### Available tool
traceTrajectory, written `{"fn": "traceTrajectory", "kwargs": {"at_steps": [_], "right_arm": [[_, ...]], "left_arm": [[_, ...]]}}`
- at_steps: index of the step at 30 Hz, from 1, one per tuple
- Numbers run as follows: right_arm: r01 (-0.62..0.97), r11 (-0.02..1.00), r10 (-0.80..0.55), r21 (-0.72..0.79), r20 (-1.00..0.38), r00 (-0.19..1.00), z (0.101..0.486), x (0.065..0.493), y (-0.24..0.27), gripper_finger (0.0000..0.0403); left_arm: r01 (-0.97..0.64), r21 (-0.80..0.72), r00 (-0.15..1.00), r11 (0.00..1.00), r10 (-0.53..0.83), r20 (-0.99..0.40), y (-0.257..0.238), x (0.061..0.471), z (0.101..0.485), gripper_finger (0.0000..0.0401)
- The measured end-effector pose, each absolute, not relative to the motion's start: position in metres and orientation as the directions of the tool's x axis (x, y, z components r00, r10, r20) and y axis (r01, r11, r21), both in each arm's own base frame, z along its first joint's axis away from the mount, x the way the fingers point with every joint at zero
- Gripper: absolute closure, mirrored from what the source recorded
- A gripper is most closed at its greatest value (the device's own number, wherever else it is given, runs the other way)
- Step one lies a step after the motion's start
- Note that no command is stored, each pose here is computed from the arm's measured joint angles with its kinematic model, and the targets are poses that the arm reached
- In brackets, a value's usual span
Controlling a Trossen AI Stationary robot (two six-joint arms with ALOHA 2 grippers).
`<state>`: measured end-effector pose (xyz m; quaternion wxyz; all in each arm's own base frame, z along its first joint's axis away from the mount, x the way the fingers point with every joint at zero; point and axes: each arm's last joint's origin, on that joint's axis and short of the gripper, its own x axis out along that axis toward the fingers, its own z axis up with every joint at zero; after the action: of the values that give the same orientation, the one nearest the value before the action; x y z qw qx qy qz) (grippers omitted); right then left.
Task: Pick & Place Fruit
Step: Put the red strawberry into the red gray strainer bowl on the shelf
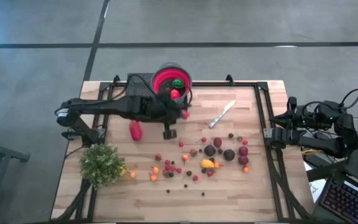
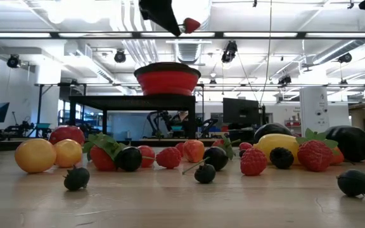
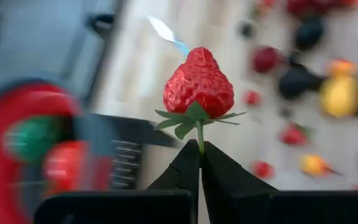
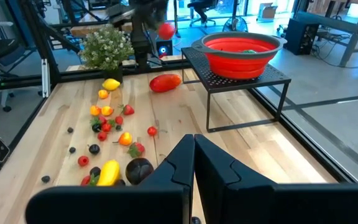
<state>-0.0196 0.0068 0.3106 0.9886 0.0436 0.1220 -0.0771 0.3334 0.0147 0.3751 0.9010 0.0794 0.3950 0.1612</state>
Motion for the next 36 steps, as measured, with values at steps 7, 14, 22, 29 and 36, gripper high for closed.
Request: {"fn": "traceTrajectory", "kwargs": {"at_steps": [7, 14, 22, 29, 36], "right_arm": [[0.164, 0.984, -0.142, 0.069, -0.248, 0.958, 0.311, -0.020, 0.007, 0.0394], [0.164, 0.984, -0.142, 0.069, -0.248, 0.958, 0.311, -0.020, 0.007, 0.0394], [0.163, 0.984, -0.142, 0.068, -0.248, 0.958, 0.311, -0.020, 0.007, 0.0394], [0.164, 0.984, -0.142, 0.069, -0.248, 0.958, 0.311, -0.020, 0.007, 0.0394], [0.163, 0.984, -0.142, 0.068, -0.248, 0.958, 0.311, -0.020, 0.007, 0.0394]], "left_arm": [[-0.404, 0.305, 0.613, 0.862, 0.503, -0.610, 0.056, 0.329, 0.395, 0.0394], [-0.500, 0.323, 0.550, 0.804, 0.582, -0.599, 0.102, 0.319, 0.396, 0.0393], [-0.559, 0.263, 0.523, 0.786, 0.580, -0.624, 0.144, 0.303, 0.395, 0.0395], [-0.592, 0.237, 0.485, 0.770, 0.576, -0.658, 0.168, 0.304, 0.382, 0.0390], [-0.580, 0.251, 0.453, 0.775, 0.563, -0.691, 0.176, 0.314, 0.367, 0.0393]]}}
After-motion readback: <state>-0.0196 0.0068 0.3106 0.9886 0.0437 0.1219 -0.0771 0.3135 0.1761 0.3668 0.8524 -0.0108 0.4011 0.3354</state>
